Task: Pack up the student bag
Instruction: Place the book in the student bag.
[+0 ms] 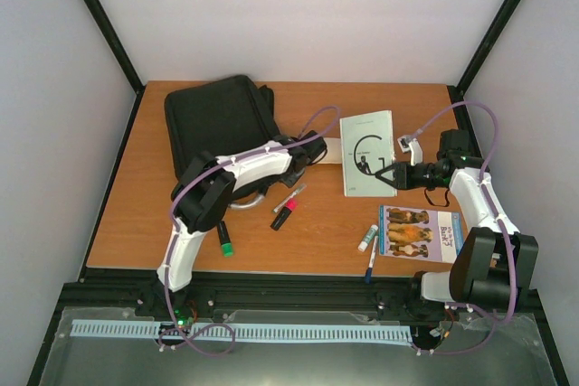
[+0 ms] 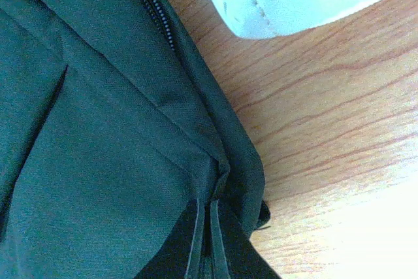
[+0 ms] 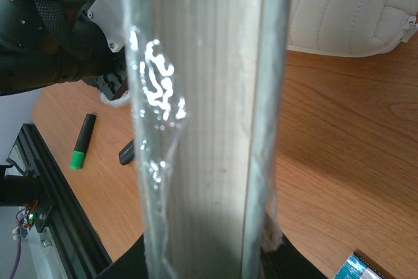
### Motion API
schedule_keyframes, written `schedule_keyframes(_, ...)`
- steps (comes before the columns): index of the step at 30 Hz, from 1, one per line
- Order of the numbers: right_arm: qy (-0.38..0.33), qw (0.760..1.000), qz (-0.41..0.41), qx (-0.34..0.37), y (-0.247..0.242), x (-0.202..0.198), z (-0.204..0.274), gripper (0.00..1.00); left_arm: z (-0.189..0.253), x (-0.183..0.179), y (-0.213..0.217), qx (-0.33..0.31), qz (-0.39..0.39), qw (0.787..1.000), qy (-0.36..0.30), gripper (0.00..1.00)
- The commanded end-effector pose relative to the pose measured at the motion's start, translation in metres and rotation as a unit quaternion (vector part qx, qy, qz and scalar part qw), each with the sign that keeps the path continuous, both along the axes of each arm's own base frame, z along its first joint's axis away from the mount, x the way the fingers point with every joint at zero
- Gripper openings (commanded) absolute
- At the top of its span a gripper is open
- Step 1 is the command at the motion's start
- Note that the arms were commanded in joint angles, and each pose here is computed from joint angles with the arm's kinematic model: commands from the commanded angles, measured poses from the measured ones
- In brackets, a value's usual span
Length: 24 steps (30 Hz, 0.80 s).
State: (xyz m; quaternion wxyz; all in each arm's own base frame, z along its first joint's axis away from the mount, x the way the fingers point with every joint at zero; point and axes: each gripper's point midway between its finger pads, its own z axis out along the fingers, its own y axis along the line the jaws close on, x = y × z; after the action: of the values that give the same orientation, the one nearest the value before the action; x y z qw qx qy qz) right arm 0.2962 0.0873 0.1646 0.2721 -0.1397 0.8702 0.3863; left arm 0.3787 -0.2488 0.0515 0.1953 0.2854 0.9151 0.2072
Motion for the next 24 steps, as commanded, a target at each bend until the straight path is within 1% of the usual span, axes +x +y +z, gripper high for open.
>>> schedule_keyframes(1, -0.074, 0.997, 0.022, 0.024, 0.005, 0.007, 0.033, 0.05, 0.004, 0.01, -0.018, -0.029, -0.001, 1.0, -0.008, 0.01)
schedule_keyframes(7, -0.073, 0.997, 0.022, 0.024, 0.005, 0.007, 0.032, 0.05, 0.013, 0.016, -0.048, -0.097, -0.011, 0.995, 0.001, 0.01)
schedule_keyframes(12, -0.071, 0.997, 0.021, 0.024, 0.004, 0.007, 0.031, 0.05, 0.022, 0.024, -0.08, -0.156, -0.029, 0.987, 0.013, 0.01)
schedule_keyframes(16, -0.071, 0.997, 0.018, 0.023, 0.003, 0.007, 0.031, 0.05, 0.029, 0.024, -0.092, -0.17, -0.05, 0.984, 0.026, 0.01)
schedule_keyframes(17, -0.071, 0.997, 0.018, 0.024, 0.002, 0.008, 0.031, 0.05, 0.033, 0.022, -0.092, -0.168, -0.056, 0.984, 0.032, 0.07)
schedule_keyframes(19, -0.072, 0.997, 0.019, 0.025, 0.003, 0.007, 0.032, 0.05, 0.045, 0.018, -0.083, -0.155, -0.054, 0.986, 0.032, 0.35)
schedule_keyframes(20, -0.072, 0.997, 0.018, 0.026, 0.002, 0.008, 0.032, 0.05, 0.05, 0.014, -0.077, -0.149, -0.053, 0.987, 0.035, 0.46)
schedule_keyframes(21, -0.072, 0.997, 0.018, 0.027, 0.002, 0.007, 0.032, 0.05, 0.058, 0.009, -0.069, -0.143, -0.05, 0.988, 0.033, 0.52)
schedule_keyframes(22, -0.072, 0.997, 0.019, 0.027, 0.003, 0.007, 0.033, 0.05, 0.062, 0.004, -0.06, -0.137, -0.046, 0.989, 0.034, 0.56)
schedule_keyframes(24, -0.073, 0.997, 0.02, 0.029, 0.003, 0.007, 0.034, 0.05, 0.075, -0.006, -0.039, -0.134, -0.036, 0.99, 0.034, 0.59)
